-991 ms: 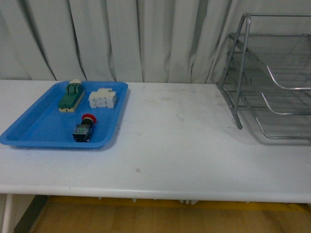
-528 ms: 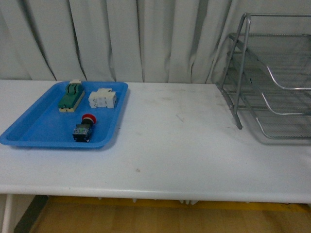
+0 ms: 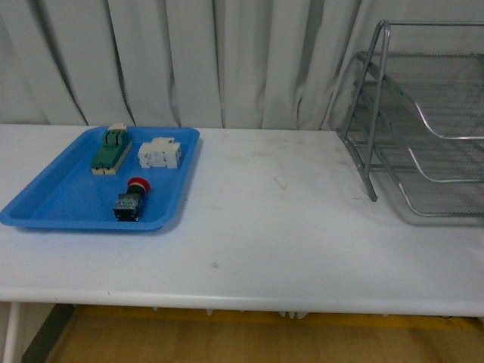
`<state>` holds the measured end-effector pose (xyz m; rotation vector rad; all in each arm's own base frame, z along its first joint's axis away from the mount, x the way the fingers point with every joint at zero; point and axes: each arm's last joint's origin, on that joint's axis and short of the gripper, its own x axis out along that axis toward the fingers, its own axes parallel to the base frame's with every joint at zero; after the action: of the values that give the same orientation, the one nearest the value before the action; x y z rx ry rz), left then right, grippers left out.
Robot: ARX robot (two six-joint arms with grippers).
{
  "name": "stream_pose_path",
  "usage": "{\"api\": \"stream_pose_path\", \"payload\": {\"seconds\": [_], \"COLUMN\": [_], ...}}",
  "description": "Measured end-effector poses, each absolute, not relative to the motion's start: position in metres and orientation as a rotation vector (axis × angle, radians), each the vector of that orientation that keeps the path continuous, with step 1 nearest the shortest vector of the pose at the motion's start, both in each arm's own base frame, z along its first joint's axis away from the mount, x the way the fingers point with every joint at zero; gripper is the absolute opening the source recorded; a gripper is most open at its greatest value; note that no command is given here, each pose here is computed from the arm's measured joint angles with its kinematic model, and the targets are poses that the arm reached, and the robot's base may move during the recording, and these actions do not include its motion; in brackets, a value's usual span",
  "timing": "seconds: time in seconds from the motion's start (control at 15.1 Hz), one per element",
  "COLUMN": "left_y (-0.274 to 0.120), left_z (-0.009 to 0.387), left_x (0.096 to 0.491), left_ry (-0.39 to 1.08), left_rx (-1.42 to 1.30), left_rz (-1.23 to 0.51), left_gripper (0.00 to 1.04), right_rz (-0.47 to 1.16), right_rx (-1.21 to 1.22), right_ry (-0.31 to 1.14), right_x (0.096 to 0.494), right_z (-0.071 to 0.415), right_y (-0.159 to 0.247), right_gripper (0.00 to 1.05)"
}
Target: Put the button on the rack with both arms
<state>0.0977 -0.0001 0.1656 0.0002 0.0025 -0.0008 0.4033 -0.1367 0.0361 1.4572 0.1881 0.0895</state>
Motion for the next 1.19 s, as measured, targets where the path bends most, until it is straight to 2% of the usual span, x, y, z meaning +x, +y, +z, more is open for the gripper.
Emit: {"api": "stream_pose_path", "payload": {"seconds": [0.4,0.46,0.86,0.92,0.99,1.19], "left_y": [0.000,0.000,0.000,0.000,0.000,0.000], "left_z": [0.166,0.166,0.166,0.166,0.166,0.166], "left_x": [0.098,0.098,0.098,0.098,0.098,0.098], "left_ry": [0.002,0.002,0.003,0.003,0.003,0.003], "left_rx": [0.000,0.000,0.000,0.000,0.001,0.000], "left_rz": [-0.001,-0.001,-0.001,-0.001,-0.001,-0.001], "left_gripper": [0.98,0.98,0.98,0.98,0.98,0.98], "right_rz": [0.021,-0.030,-0.100,-0.109,-0.132,-0.193], "right_rx": [1.467,1.486,1.534,1.530,1.528,1.562], "right_ry": [0.235,0.269,0.313,0.315,0.313,0.294], "right_x": [0.361,0.328,0.282,0.278,0.275,0.266], "right_z": [0.035,0.033,0.030,0.030,0.030,0.030], "right_y": [-0.139,-0.138,-0.139,-0.139,-0.141,-0.146], "right_gripper": [0.02,0.02,0.02,0.05,0.22,0.59]}}
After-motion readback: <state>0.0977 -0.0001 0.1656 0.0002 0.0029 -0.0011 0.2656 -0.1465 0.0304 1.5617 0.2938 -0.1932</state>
